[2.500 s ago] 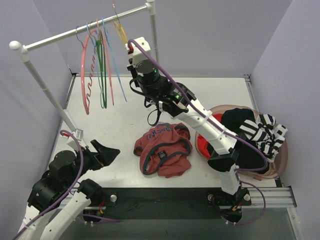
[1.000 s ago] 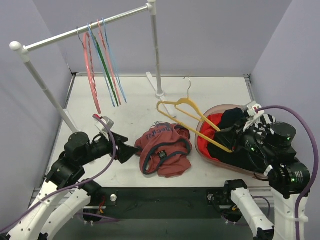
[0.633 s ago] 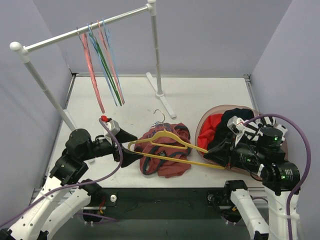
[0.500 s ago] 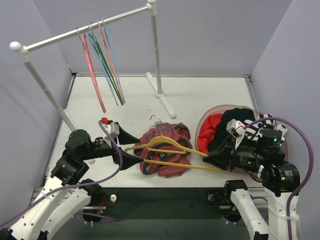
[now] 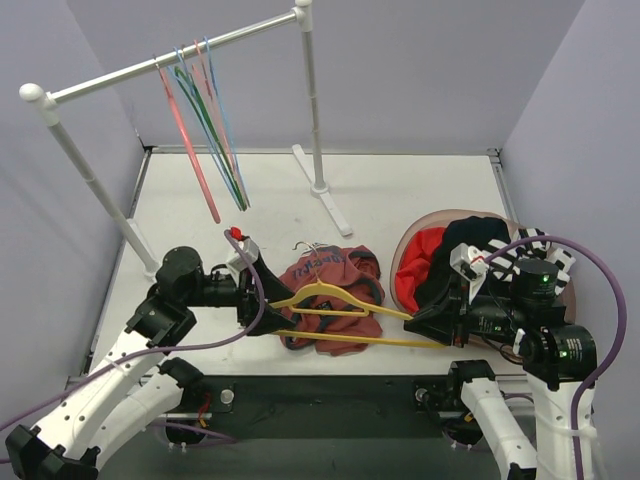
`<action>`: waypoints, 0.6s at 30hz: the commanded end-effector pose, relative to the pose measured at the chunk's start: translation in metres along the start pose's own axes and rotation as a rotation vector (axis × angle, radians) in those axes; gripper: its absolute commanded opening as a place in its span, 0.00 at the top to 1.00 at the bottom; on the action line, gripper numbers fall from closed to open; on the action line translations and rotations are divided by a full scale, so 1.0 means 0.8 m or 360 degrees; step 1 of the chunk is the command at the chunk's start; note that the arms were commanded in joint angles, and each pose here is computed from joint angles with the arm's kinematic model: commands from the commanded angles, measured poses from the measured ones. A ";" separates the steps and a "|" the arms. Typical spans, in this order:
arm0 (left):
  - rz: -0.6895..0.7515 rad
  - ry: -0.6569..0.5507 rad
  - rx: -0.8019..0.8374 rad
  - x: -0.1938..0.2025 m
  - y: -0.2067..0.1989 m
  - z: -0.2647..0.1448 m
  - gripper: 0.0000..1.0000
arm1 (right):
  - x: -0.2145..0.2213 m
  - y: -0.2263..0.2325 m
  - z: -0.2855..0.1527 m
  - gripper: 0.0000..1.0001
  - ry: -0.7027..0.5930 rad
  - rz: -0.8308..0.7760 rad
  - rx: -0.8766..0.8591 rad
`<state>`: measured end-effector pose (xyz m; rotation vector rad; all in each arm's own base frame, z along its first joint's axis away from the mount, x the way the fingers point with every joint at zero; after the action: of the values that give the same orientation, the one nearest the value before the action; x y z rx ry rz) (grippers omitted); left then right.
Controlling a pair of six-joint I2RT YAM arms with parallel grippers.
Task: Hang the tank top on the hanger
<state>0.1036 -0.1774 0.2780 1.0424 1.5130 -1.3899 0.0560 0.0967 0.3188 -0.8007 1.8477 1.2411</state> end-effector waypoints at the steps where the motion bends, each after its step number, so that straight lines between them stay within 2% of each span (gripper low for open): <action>1: -0.0079 0.0010 0.0129 0.001 -0.005 0.009 0.27 | -0.006 0.001 0.004 1.00 -0.0011 -0.0026 -0.0113; 3: -0.0112 0.0027 0.0178 0.005 -0.009 0.015 0.44 | -0.006 -0.003 0.005 1.00 -0.0006 -0.0012 -0.0096; 4: -0.0113 0.0026 0.0188 0.007 -0.010 0.018 0.84 | -0.005 -0.004 0.006 1.00 -0.0003 -0.0003 -0.0091; 5: -0.0113 0.0027 0.0175 0.009 -0.013 0.023 1.00 | -0.005 -0.006 0.006 1.00 -0.0001 0.0002 -0.0081; 7: -0.0077 0.0031 0.0148 0.012 -0.016 0.026 1.00 | -0.004 -0.008 0.007 0.99 0.0012 0.0045 -0.0061; 8: -0.0074 0.0029 0.0035 0.015 -0.011 0.029 1.00 | -0.005 -0.010 0.007 0.78 0.0020 0.0070 -0.0051; 10: 0.0057 0.0084 -0.0009 0.016 -0.022 0.036 1.00 | -0.006 -0.010 0.009 0.58 0.0054 0.0119 -0.0043; 11: 0.0053 0.0176 -0.0061 0.025 -0.024 0.036 1.00 | -0.007 -0.013 0.011 0.44 0.0083 0.0149 -0.0053; 12: 0.0146 0.0206 -0.0115 0.018 -0.030 0.045 1.00 | -0.010 -0.012 0.011 0.39 0.0103 0.0143 -0.0059; 13: 0.0144 0.0284 -0.0144 0.025 -0.031 0.046 1.00 | -0.009 -0.012 0.012 0.33 0.0137 0.0161 -0.0056; 15: 0.0183 0.0358 -0.0179 0.029 -0.034 0.058 1.00 | -0.016 -0.013 0.018 0.29 0.0212 0.0145 -0.0111; 18: 0.0202 0.0336 -0.0222 0.022 -0.032 0.069 1.00 | -0.024 -0.016 0.029 0.28 0.0314 0.0148 -0.0173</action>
<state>0.0584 -0.2265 0.2559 1.2663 1.6399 -1.2981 0.0747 0.1074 0.3142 -0.8473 1.9987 1.3369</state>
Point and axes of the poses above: each gripper's point midway between its finger pads, its own z axis out along the fingers, its own y axis along the line the jaws close on, x = y × z, the point moved 7 cm from there along -z, back along the fingers, and after that the axes turned 7 degrees about z, right-handed, at the moved point
